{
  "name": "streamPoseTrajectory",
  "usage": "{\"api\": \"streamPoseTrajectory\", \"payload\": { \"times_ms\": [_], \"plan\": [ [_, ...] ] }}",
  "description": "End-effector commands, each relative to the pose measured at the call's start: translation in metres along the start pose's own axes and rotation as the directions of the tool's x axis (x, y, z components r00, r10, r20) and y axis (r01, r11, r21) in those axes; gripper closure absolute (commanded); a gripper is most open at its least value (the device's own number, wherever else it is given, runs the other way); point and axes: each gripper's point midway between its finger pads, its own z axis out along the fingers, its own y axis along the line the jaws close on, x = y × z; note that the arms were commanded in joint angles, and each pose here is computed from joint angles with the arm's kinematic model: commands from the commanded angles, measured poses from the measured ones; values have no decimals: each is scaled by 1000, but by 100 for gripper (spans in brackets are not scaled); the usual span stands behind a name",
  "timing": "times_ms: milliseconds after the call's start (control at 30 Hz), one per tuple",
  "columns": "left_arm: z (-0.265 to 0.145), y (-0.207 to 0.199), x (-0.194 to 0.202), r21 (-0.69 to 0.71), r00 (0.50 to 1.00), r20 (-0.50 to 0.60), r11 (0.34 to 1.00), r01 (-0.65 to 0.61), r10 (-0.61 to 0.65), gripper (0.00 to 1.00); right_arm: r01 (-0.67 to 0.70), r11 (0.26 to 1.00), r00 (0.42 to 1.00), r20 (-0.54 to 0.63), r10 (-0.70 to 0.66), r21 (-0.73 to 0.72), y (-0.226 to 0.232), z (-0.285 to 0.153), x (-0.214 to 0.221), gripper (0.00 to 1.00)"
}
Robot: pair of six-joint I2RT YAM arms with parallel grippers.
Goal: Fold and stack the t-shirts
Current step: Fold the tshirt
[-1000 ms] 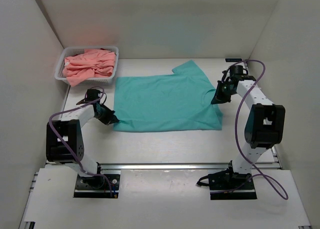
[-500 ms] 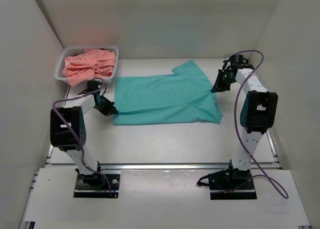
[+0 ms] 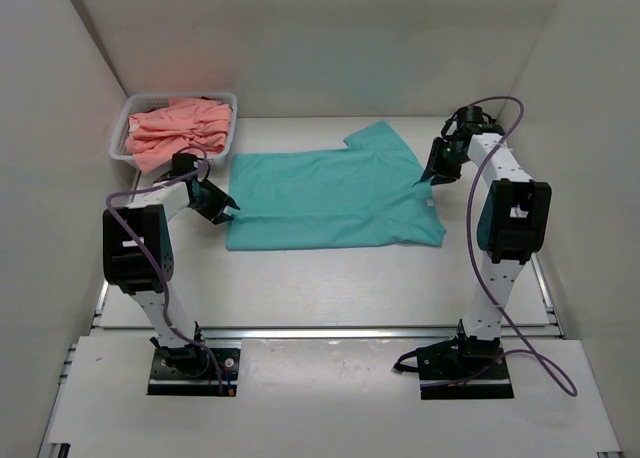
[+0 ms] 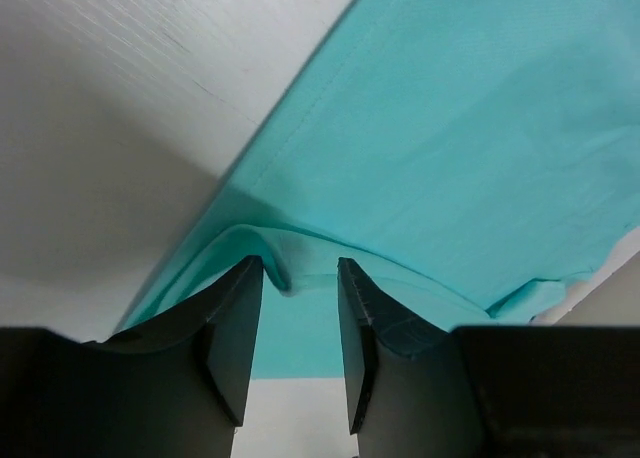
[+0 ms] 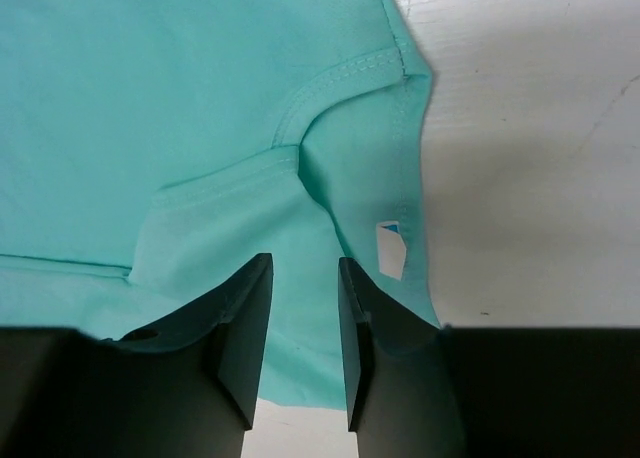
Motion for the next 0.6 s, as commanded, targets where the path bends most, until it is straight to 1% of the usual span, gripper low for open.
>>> {"api": "streamPoseTrajectory", "payload": {
  "times_ms": [0,67,100,133,200,233,267,300,367,400,433,500,533,567],
  "plan": [
    [-22,-28,3,73,999,33,997,-39,37,53,40,999,998,58,-39,-17,18,-25,-4,70],
    [-22,-25,12,53,998,32,997,-58,56,56,62,997,996,62,-59,-45,31,-26,3,72],
    [-26,-24,11,45,997,44,997,-62,60,57,74,996,997,38,-73,-43,38,-22,15,73],
    [-23,-24,24,34,996,24,996,-87,86,58,104,993,994,21,-103,-56,48,-17,24,73],
    [-21,-17,27,-2,998,15,998,-69,69,59,124,990,992,-1,-125,-60,57,-10,36,73],
    [-21,-3,26,-63,998,23,997,-52,53,59,126,991,992,-6,-126,-54,57,-8,38,73],
    [-26,-4,12,-86,995,80,995,-47,54,59,149,988,989,-16,-150,-48,65,-6,45,74],
    [-31,7,12,-134,996,78,990,-41,52,59,155,987,988,-16,-156,-38,66,-5,47,73],
    [-43,20,3,-218,989,127,975,-44,73,58,178,984,983,-31,-179,-21,69,-2,54,72],
    [-49,24,-8,-213,987,152,977,-21,55,57,191,981,981,-33,-192,-14,73,0,58,73],
    [-50,28,-9,-236,985,162,972,-19,58,57,180,984,983,-36,-180,-8,73,0,60,73],
    [-54,24,-14,-245,978,191,969,-32,81,56,192,981,981,-37,-191,23,68,5,64,72],
    [-51,15,-2,-260,975,177,962,-87,136,56,195,980,980,-46,-194,35,66,7,68,72],
    [-55,1,-3,-263,965,194,957,-122,177,55,191,980,981,-48,-189,58,60,9,69,73]
  ]
}}
